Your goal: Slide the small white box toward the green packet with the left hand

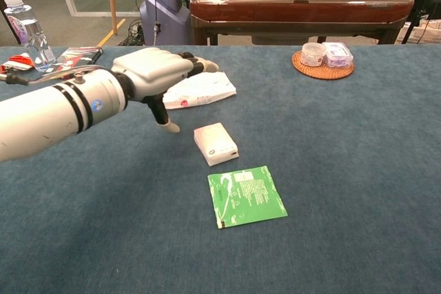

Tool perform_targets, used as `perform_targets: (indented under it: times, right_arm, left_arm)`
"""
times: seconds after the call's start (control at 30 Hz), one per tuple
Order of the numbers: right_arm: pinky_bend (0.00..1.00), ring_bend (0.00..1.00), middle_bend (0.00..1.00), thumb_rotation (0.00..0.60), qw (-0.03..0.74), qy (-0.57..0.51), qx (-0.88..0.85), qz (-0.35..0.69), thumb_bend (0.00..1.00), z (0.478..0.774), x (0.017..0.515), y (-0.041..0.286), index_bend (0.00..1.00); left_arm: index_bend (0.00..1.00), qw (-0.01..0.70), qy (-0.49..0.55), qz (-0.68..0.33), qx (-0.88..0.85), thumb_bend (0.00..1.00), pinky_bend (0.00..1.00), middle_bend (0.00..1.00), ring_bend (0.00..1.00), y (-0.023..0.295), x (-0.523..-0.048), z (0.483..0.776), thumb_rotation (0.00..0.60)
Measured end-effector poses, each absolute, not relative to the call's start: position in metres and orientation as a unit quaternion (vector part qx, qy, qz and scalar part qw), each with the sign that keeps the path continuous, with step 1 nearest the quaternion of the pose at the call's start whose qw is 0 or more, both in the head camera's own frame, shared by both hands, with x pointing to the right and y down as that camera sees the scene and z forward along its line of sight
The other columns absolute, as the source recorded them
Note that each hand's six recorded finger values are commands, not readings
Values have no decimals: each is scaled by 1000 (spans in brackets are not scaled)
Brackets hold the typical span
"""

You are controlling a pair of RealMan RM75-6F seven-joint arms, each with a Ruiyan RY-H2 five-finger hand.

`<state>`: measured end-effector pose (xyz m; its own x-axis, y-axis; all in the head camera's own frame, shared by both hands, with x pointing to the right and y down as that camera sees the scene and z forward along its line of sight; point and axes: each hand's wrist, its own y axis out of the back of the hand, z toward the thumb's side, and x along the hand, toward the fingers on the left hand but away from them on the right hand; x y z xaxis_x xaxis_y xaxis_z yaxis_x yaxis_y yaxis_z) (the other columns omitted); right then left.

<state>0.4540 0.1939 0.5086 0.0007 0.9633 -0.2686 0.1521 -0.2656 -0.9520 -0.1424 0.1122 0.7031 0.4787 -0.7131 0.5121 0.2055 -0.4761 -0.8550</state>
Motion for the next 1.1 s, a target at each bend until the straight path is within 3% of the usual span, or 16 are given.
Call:
perform_targets:
  times: [0.23, 0.37, 0.67, 1.1]
  right_arm:
    - [235, 217, 292, 600, 385, -454, -597, 538, 0, 517, 450, 196, 427]
    - [235, 217, 294, 600, 386, -446, -597, 544, 0, 521, 447, 197, 427]
    - [235, 217, 312, 600, 387, -419, -599, 562, 0, 534, 441, 201, 427]
    - [235, 217, 313, 600, 400, -380, -593, 587, 0, 545, 430, 208, 427]
  left_arm:
    - [10, 475, 193, -510, -691, 10, 207, 0, 1, 119, -189, 673, 600]
    - [116, 476, 214, -531, -667, 169, 269, 50, 86, 123, -228, 652, 600]
    - [185, 472, 245, -579, -618, 455, 288, 139, 133, 151, -307, 609, 600]
    - [190, 421, 280, -658, -558, 417, 287, 144, 137, 214, -399, 555, 600]
